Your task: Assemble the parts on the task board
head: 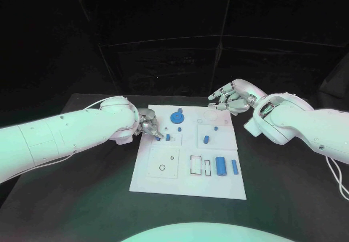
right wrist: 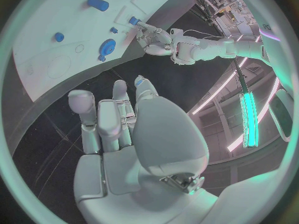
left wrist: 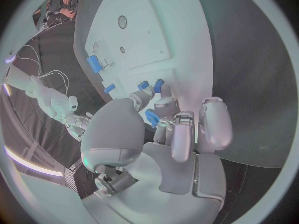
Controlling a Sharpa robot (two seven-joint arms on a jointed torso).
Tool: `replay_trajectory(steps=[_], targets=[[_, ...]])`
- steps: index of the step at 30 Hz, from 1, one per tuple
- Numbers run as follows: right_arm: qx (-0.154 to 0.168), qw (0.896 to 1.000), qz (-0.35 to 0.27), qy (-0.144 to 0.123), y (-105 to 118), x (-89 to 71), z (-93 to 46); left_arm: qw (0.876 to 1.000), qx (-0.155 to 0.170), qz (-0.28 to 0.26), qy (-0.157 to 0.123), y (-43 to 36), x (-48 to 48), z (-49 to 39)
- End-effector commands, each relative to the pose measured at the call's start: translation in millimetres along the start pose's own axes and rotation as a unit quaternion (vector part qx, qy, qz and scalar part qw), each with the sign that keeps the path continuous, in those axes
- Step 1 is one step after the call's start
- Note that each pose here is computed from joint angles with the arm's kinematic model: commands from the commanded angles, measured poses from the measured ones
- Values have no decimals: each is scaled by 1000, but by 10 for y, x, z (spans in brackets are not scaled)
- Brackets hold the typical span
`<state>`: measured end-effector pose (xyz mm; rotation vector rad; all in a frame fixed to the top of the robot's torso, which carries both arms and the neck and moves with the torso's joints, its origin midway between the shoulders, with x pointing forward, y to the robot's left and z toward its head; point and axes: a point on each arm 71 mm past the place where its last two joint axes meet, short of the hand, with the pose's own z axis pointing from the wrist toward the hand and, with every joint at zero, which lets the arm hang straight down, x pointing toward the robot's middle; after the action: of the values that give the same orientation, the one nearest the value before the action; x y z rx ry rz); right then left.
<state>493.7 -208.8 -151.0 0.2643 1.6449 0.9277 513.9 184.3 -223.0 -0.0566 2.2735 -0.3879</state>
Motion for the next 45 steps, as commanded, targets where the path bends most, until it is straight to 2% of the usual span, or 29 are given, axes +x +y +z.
replay_trajectory(steps=[1, 14, 27, 32, 39, 43, 45], targets=[[-5, 1000, 1, 3, 20, 4, 5, 1000, -9, 0, 16, 13, 30, 9], [-6, 1000, 1, 4, 26, 10, 11, 1000, -21, -2, 11, 38, 6, 37], [-6, 1000, 1, 3, 23, 7, 10, 1000, -18, -18, 5, 55, -10, 40], [-5, 1000, 1, 3, 20, 4, 8, 999, -10, -37, -10, 81, -32, 19], [-5, 1000, 1, 3, 17, 1, 7, 989, 45, -134, -43, 103, -99, -24], [-5, 1000, 1, 2, 14, -1, 8, 975, 93, -187, -71, 87, -162, -52], [-5, 1000, 1, 2, 13, -1, 8, 968, 124, -202, -80, 55, -187, -66]])
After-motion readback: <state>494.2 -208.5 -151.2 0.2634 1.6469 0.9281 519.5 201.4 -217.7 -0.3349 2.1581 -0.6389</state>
